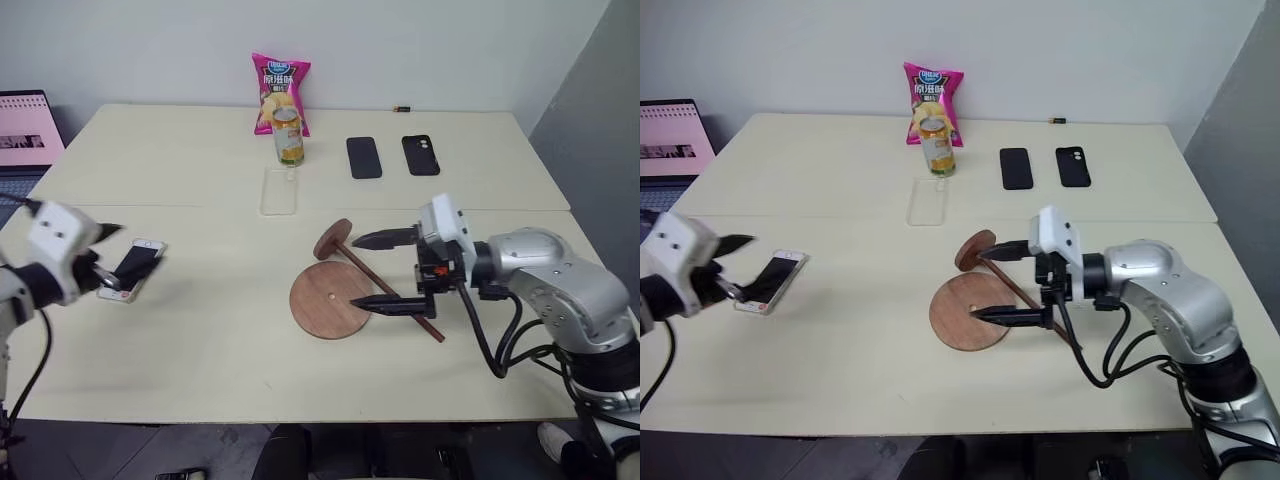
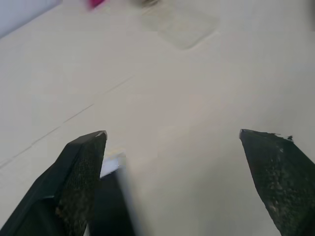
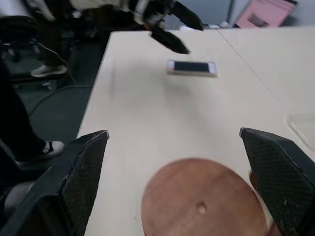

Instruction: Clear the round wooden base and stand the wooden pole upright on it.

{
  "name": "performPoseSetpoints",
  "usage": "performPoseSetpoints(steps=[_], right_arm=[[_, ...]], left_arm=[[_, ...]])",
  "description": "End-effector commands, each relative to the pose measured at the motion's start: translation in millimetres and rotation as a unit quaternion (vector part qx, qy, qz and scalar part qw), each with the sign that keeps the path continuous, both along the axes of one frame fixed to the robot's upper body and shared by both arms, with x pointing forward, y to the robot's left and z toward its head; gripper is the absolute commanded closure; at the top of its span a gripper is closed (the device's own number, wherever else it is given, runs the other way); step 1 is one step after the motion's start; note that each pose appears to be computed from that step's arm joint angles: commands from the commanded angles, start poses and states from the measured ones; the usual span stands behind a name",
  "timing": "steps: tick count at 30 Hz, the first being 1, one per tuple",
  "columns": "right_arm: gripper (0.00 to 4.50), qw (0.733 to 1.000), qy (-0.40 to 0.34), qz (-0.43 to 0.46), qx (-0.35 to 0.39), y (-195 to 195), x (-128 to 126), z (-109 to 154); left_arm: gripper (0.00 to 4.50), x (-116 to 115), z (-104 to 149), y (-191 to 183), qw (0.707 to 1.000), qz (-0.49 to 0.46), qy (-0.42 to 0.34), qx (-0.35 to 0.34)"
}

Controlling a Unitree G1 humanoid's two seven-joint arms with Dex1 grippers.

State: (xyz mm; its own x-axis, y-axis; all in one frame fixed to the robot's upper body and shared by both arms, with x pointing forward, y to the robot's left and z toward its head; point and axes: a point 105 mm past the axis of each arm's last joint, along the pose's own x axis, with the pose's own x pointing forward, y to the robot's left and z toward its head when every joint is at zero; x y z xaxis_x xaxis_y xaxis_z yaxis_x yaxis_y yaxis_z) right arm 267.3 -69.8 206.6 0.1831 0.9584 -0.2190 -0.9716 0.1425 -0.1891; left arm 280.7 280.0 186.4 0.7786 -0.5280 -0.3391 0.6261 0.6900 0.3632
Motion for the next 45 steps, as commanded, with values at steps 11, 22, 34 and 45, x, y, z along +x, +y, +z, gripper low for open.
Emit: performPoseSetpoints(steps=[11, 22, 34, 45], right_arm=[[0.0, 0.982, 0.011, -0.169, -0.077, -16.5, 33.6, -14.9], [0.0, 0.949, 0.059, -0.251, -0.181, 7.8, 66.5, -46.3], [0.0, 0.929, 0.134, -0.277, -0.205, 9.4, 94.4, -64.8], [1.44, 0.915, 0.2, -0.283, -0.204, 8.3, 102.6, -69.2]], left_arm=[[0.01, -31.3, -13.2, -80.1, 0.98, -0.183, 0.032, 0.072], [0.01, -32.4, -22.1, -112.0, 0.97, -0.236, 0.016, 0.06], [0.01, -27.3, -22.2, -126.1, 0.968, -0.244, -0.001, 0.054], [0.0, -24.6, -19.9, -130.3, 0.968, -0.245, -0.007, 0.054]])
